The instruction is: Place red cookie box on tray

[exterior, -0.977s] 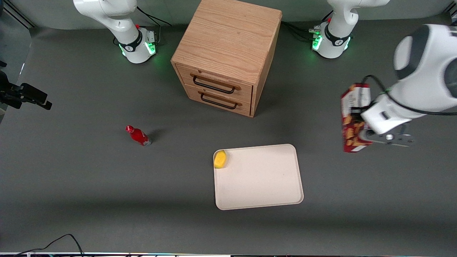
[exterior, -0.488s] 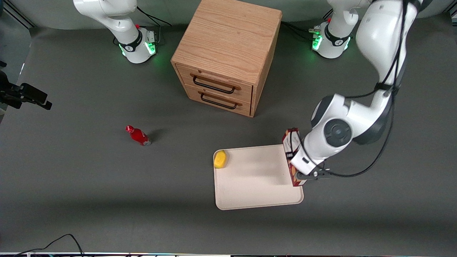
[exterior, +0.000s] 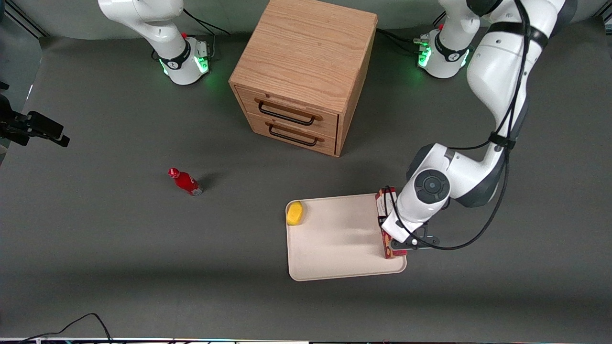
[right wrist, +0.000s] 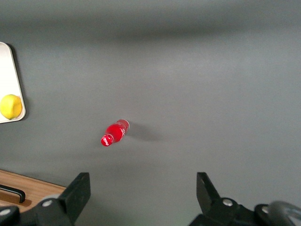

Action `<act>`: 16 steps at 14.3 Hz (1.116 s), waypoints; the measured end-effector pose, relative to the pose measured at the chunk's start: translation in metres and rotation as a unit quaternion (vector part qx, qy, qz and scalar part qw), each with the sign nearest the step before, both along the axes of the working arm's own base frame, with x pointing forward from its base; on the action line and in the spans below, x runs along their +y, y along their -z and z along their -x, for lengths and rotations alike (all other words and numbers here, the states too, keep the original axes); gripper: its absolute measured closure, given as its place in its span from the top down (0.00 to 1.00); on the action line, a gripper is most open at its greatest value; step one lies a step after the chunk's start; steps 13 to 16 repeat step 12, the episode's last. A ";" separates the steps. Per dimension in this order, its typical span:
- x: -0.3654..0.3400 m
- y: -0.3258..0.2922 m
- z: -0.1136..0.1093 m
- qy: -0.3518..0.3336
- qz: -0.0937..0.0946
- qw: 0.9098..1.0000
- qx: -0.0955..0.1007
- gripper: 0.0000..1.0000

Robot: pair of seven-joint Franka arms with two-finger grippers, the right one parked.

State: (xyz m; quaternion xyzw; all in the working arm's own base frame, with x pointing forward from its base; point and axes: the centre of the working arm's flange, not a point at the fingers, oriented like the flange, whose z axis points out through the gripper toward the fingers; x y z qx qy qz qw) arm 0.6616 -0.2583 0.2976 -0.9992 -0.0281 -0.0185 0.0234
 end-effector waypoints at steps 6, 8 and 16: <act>0.146 -0.247 0.054 0.062 0.017 0.996 0.066 1.00; 0.186 -0.289 0.088 0.081 0.020 0.993 0.088 1.00; 0.243 -0.353 0.163 0.079 0.029 0.992 0.092 1.00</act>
